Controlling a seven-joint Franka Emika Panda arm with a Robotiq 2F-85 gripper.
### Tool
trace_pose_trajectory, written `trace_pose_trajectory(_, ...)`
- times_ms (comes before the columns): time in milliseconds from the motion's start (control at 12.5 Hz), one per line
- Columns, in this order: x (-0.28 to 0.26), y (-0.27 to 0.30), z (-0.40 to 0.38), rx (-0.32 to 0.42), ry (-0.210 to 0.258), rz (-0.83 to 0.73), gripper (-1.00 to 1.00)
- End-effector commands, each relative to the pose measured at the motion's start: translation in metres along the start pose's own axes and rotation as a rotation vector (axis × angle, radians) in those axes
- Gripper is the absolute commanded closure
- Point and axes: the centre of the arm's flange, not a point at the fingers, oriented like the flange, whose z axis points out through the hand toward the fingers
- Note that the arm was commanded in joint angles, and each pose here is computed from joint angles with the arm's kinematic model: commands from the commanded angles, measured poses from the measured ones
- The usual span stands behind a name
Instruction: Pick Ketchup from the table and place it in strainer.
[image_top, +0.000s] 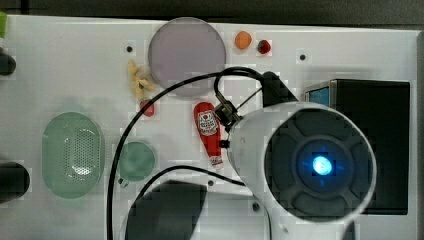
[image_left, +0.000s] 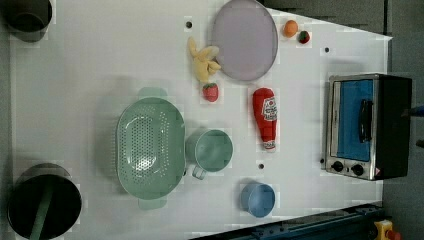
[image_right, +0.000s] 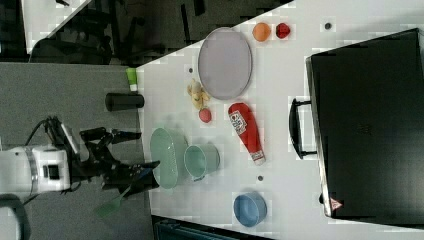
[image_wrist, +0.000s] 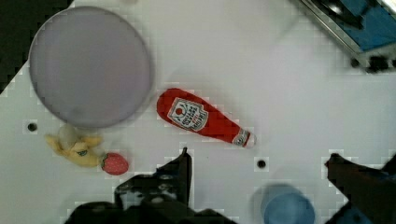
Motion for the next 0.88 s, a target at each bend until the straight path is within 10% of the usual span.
trace_pose_trajectory(80, -0.012, -0.029, 0.078, -0.073, -0.099, -0.275, -1.00)
trace_pose_trajectory(880, -0.023, -0.040, 0.228, -0.012, -0.061, -1.015, -1.00)
